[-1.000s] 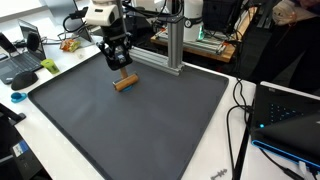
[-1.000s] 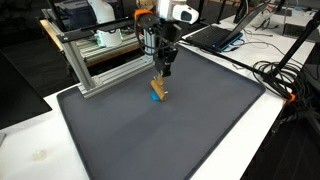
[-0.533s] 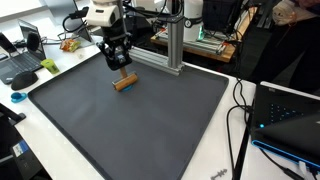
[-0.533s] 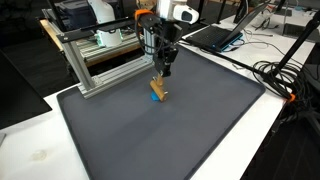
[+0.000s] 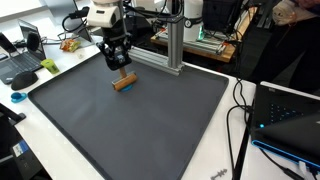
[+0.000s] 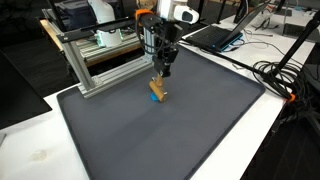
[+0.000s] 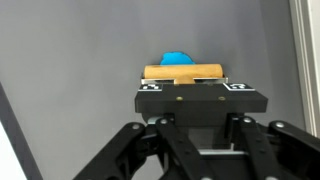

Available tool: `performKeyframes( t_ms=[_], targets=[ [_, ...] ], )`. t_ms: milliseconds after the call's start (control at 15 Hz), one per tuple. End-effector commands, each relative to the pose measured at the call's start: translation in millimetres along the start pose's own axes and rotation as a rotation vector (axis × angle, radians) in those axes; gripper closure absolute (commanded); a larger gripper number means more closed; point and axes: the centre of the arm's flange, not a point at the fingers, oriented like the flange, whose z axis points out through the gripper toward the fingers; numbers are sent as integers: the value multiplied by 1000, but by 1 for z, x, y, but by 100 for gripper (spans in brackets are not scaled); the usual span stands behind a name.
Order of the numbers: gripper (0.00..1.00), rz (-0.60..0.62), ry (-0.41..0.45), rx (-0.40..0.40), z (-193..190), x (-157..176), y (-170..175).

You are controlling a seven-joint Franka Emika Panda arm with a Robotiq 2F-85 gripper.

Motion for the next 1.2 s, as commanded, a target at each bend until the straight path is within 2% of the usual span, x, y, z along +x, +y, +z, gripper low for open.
performKeyframes(
  t_ms=[0,1133],
  targets=[
    [78,-2,-52,4,42,-10,10],
    [78,-20,-89,-3,46,-11,11]
  ],
)
